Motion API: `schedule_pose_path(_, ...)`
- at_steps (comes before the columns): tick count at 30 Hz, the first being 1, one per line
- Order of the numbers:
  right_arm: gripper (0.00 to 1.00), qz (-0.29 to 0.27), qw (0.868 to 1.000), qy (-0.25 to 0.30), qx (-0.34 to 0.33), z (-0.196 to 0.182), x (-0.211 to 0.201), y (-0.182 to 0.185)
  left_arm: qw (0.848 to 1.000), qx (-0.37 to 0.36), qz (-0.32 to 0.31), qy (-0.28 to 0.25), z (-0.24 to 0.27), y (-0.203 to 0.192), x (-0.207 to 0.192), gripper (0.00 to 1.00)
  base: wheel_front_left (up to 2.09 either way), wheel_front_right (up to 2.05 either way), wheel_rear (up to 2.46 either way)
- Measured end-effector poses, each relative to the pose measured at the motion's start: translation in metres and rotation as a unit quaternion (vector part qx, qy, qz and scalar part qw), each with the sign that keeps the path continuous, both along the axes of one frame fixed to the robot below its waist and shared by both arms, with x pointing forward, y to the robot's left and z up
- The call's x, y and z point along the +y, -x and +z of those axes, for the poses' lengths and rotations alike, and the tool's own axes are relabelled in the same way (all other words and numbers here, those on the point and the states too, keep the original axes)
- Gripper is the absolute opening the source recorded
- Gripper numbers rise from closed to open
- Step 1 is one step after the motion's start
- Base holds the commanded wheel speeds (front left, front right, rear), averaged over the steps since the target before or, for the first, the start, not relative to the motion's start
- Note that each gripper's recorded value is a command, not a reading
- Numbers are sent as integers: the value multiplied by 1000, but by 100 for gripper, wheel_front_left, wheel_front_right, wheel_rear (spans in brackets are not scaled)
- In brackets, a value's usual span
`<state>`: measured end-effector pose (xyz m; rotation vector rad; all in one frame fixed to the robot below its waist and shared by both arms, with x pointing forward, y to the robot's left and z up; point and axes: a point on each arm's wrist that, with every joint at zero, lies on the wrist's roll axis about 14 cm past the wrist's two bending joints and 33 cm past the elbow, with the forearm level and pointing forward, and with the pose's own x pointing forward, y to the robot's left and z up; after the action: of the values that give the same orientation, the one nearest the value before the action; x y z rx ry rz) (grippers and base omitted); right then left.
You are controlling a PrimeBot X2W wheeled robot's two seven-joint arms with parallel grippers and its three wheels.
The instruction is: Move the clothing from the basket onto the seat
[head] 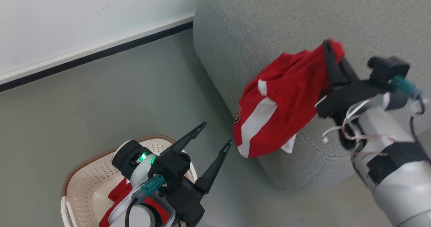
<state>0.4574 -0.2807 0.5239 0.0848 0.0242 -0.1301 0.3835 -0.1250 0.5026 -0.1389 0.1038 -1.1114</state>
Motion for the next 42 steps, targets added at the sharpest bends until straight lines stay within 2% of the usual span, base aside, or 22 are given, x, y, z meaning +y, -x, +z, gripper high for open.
schedule_pose_path(10,0,-38,996,51,-63,70,-50,-44,1000,-3,1,0,-2,-11,3,100,0,0,0)
schedule_pose_path(16,0,-78,987,72,-117,128,-90,-67,1000,-4,12,2,-3,-21,10,100,0,0,0)
schedule_pose_path(25,0,-95,984,94,-121,141,-109,-94,1000,7,30,-1,-14,-31,24,100,0,0,0)
schedule_pose_path(28,0,-97,984,101,-107,131,-111,-103,999,12,36,-3,-21,-35,29,100,0,0,0)
schedule_pose_path(33,0,-96,989,103,-54,85,-111,-113,999,17,45,-4,-29,-44,34,100,0,0,0)
schedule_pose_path(39,0,-96,991,81,38,3,-106,-104,998,23,51,-7,-38,-52,39,100,0,0,0)
schedule_pose_path(42,0,-100,990,70,72,-26,-104,-95,998,24,49,-8,-41,-53,40,100,0,0,0)
